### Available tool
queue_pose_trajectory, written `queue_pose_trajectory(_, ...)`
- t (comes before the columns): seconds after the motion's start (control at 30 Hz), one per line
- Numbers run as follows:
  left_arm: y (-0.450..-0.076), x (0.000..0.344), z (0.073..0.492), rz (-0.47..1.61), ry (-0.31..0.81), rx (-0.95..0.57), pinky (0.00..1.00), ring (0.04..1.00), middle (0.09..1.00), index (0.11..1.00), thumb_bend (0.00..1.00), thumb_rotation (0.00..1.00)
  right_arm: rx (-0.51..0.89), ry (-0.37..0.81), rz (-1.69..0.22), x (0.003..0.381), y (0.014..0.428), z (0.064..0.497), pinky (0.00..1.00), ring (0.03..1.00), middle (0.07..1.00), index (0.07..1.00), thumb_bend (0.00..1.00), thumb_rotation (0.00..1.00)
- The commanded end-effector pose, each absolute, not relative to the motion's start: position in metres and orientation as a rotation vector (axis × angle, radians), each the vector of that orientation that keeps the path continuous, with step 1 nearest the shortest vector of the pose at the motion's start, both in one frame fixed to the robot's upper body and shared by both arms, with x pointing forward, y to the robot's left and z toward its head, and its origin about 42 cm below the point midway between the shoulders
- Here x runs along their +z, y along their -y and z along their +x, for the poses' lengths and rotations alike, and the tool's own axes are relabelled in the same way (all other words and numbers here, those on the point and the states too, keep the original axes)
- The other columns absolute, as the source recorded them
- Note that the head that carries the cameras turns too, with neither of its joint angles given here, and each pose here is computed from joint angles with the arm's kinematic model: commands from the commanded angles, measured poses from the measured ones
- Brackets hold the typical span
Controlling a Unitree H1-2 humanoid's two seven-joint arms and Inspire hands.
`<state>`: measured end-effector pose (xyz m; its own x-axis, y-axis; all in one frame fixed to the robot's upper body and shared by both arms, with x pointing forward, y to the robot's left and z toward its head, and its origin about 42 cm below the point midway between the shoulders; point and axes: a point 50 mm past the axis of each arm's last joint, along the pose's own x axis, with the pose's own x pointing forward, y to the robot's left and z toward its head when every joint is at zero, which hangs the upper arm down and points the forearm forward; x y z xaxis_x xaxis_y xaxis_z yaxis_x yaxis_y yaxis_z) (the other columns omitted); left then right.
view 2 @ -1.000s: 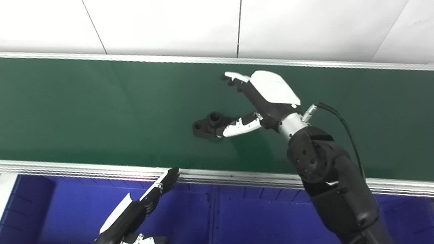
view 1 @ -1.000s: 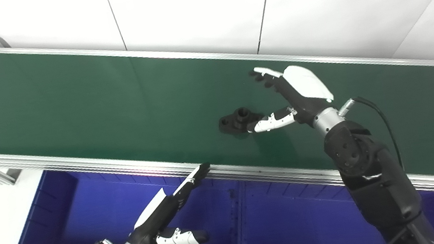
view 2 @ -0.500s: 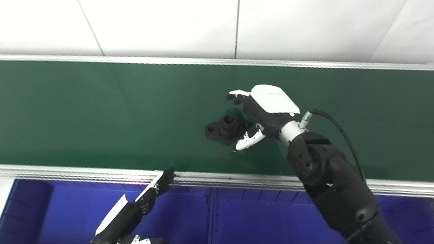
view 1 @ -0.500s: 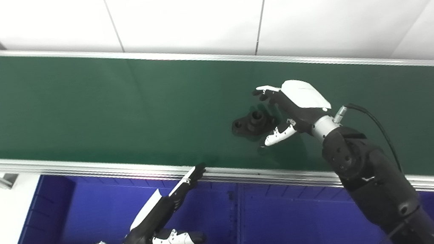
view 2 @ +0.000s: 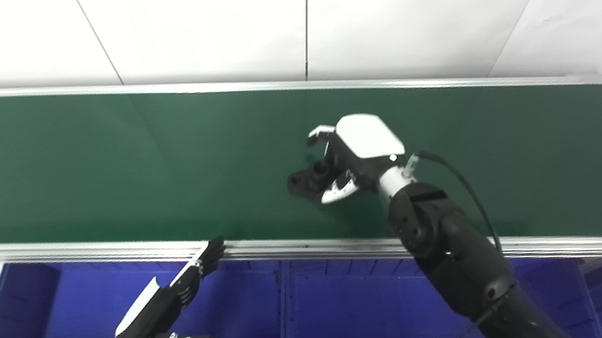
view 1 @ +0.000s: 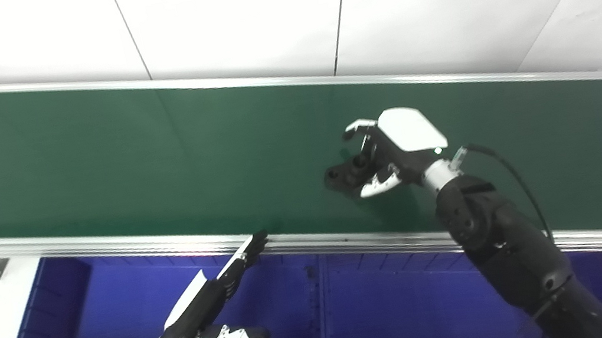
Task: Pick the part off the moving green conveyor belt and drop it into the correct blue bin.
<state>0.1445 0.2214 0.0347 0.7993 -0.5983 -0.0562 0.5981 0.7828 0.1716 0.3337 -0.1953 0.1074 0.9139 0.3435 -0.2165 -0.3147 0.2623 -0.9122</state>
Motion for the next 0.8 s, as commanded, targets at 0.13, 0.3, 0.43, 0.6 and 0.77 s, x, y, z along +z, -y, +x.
queue_pose_trajectory(0.13, -0.221, 0.047, 0.147, 0.175, 0.077, -0.635, 1.00, 1.000, 1.000, 1.000, 0.85, 0.64, 0.483, 0.044, -1.223, 0.099, 0.186, 0.322, 0.20, 0.271, 0.473, 0.673, 0.56, 0.00)
queue_pose_trajectory(0.3, -0.220, 0.047, 0.147, 0.176, 0.079, -0.626, 1.00, 1.000, 1.000, 1.000, 0.83, 0.65, 0.489, 0.055, -1.218, 0.094, 0.186, 0.318, 0.17, 0.237, 0.471, 0.503, 0.53, 0.00)
queue_pose_trajectory(0.43, -0.221, 0.047, 0.147, 0.181, 0.077, -0.628, 1.00, 1.000, 1.000, 1.000, 0.84, 0.67, 0.495, 0.050, -1.235, 0.093, 0.188, 0.316, 0.17, 0.245, 0.472, 0.492, 0.53, 0.00)
queue_pose_trajectory(0.6, -0.221, 0.047, 0.148, 0.188, 0.081, -0.625, 0.99, 1.000, 1.000, 1.000, 0.83, 0.67, 0.499, 0.077, -1.239, 0.092, 0.190, 0.314, 0.16, 0.233, 0.471, 0.492, 0.53, 0.00)
queue_pose_trajectory(0.77, -0.221, 0.047, 0.149, 0.186, 0.080, -0.625, 0.99, 0.997, 1.000, 1.000, 0.83, 0.68, 0.492, 0.108, -1.240, 0.097, 0.190, 0.311, 0.16, 0.230, 0.471, 0.492, 0.53, 0.00)
